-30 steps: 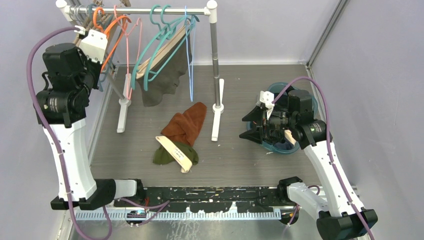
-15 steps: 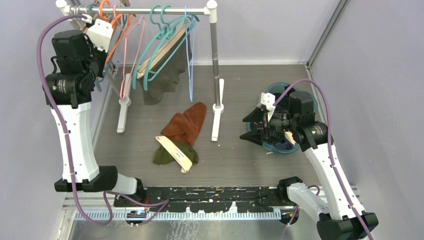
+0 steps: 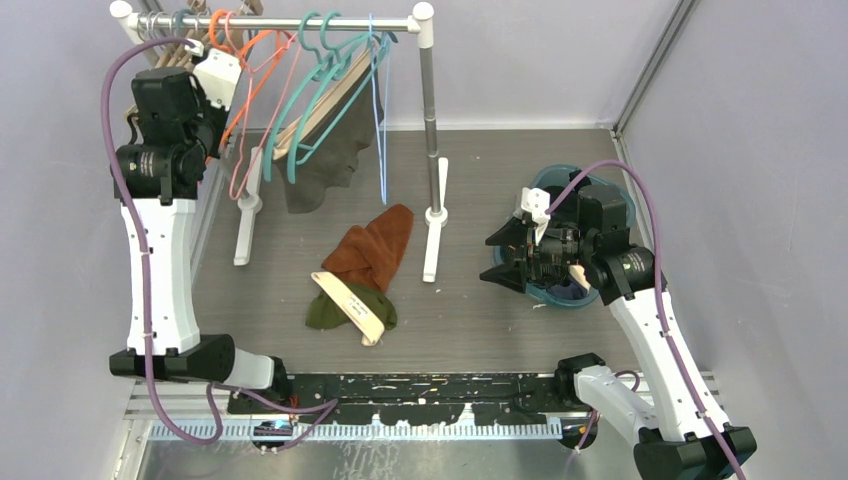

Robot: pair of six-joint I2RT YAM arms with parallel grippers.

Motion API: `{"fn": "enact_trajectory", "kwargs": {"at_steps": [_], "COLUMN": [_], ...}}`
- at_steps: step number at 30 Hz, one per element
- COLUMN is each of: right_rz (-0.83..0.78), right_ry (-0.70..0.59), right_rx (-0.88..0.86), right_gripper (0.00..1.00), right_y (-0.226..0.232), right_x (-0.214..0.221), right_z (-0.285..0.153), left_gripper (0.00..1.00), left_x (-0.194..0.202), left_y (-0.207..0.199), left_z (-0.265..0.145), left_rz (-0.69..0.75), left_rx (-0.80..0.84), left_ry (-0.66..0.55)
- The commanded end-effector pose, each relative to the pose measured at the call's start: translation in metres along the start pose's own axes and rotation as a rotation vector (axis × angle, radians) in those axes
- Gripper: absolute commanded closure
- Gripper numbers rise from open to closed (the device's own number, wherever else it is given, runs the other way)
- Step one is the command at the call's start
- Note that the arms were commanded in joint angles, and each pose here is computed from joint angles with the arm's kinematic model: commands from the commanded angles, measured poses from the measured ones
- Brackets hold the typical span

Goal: Remove the underwear clipped to the hanger
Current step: Place the hanger at the clothesline, then pick up the underwear from the center of the board.

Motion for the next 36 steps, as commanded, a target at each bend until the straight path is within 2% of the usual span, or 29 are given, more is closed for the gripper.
{"fn": "enact_trajectory", "kwargs": {"at_steps": [1, 2, 4, 12, 14, 17, 23, 33, 36], "right_rz": [-0.061, -0.059, -0.056, -0.052, -0.049, -0.042, -0.035, -0.04, -0.028], "right_ry": [-0.022, -0.022, -0.021, -0.02, -0.018, -0.017, -0.011, 0.048, 0.061], "right_rx": [0.012, 0.01, 0.009, 0.009, 0.01, 0.004, 0.006, 0.056, 0.084], "right_gripper": [0.25, 0.25, 0.25, 0.24, 0.24, 0.24, 0.24, 0.24, 0.24], "right_y": [-0.002, -0.002, -0.003, -0.003, -0.004, -0.005, -0.007, -0.025, -0.03], "right_x": [-0.007, -0.006, -0.006, -0.007, -0.007, -0.006, -0.004, 0.003, 0.011], "right_z": [-0.002, -0.001, -0.001, -0.001, -0.001, 0.0, 0.001, 0.006, 0.009], "left_gripper": [0.79, 0.67, 0.52, 0.1, 0.04, 0.0, 0.02, 0.02, 0.02], "left_x": [0.003, 0.006, 0.01, 0.023, 0.026, 0.032, 0.053, 0.118, 0.143], "left_y": [0.007, 0.007, 0.007, 0.011, 0.011, 0.007, -0.01, -0.058, -0.08], "left_z": [-0.026, -0.029, -0.033, -0.063, -0.07, -0.08, -0.094, -0.109, -0.104], "left_rz": [-0.009, -0.006, -0.004, -0.013, -0.018, -0.026, -0.032, -0.003, 0.021], "left_rx": [-0.036, -0.035, -0.036, -0.07, -0.061, -0.012, 0.143, 0.506, 0.659], "left_ry": [-0.091, -0.092, -0.091, -0.123, -0.13, -0.135, -0.11, -0.013, 0.009]}}
Point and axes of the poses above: each gripper's point midway between its finger pads, its own z axis out along the fingers, its own y axis along the line the jaws close on, x = y × z, the point moved 10 cm from there along -z, back along the fingers, and after that the axes turned 5 degrees about -z, right-handed, at the moved point
